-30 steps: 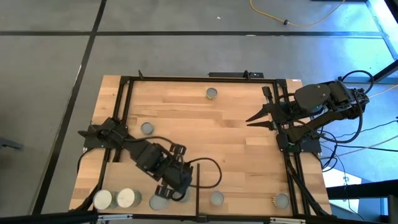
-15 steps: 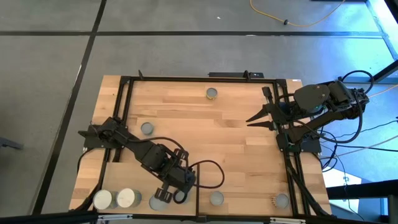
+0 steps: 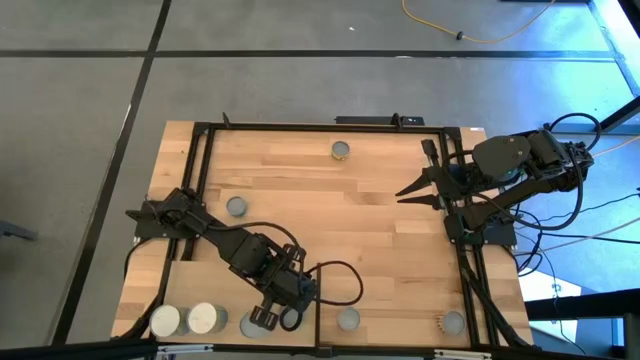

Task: Pick and place cans onto a shelf
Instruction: Put the canned chicken soup on the shelf, then put the yellow can on the shelf

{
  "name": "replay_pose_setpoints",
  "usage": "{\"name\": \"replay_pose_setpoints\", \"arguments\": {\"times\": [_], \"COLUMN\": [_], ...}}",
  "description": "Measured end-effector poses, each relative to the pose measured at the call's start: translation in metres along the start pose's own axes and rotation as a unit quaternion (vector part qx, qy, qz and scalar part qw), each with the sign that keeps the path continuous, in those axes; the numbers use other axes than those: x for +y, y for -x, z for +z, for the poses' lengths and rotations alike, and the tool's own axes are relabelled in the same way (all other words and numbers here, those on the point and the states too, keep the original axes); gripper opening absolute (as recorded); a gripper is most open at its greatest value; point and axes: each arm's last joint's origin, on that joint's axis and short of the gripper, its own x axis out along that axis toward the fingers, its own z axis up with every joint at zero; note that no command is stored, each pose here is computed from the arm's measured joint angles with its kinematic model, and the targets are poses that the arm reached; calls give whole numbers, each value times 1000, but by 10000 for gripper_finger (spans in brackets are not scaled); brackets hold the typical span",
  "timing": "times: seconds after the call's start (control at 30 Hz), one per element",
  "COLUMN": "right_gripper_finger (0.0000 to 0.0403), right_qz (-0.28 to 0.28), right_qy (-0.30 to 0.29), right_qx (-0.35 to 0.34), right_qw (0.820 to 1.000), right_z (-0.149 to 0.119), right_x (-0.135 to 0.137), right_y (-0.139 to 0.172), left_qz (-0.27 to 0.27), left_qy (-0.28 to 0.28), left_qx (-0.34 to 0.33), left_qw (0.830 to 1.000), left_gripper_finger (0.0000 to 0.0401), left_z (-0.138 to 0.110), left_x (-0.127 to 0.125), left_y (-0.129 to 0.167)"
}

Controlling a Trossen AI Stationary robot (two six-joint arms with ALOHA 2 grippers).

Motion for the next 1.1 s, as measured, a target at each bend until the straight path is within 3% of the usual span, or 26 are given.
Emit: {"name": "replay_pose_setpoints", "arguments": {"times": [0.7,0.9,1.1], "right_gripper_finger": [56,56,56], "right_qz": [0,0,0], "right_qy": [0,16,25], "right_qx": [1,1,2], "right_qw": [1000,1000,1000], "right_z": [0,0,0], "right_x": [0,0,0], "right_y": [0,0,0], "left_qz": [-55,-17,17], "left_qy": [-3,1,5], "left_qx": [-24,-34,-80], "left_qw": [998,999,997], "left_gripper_finger": [0,0,0], "left_z": [6,6,3], "left_x": [-5,-3,0], "left_y": [0,4,35]}}
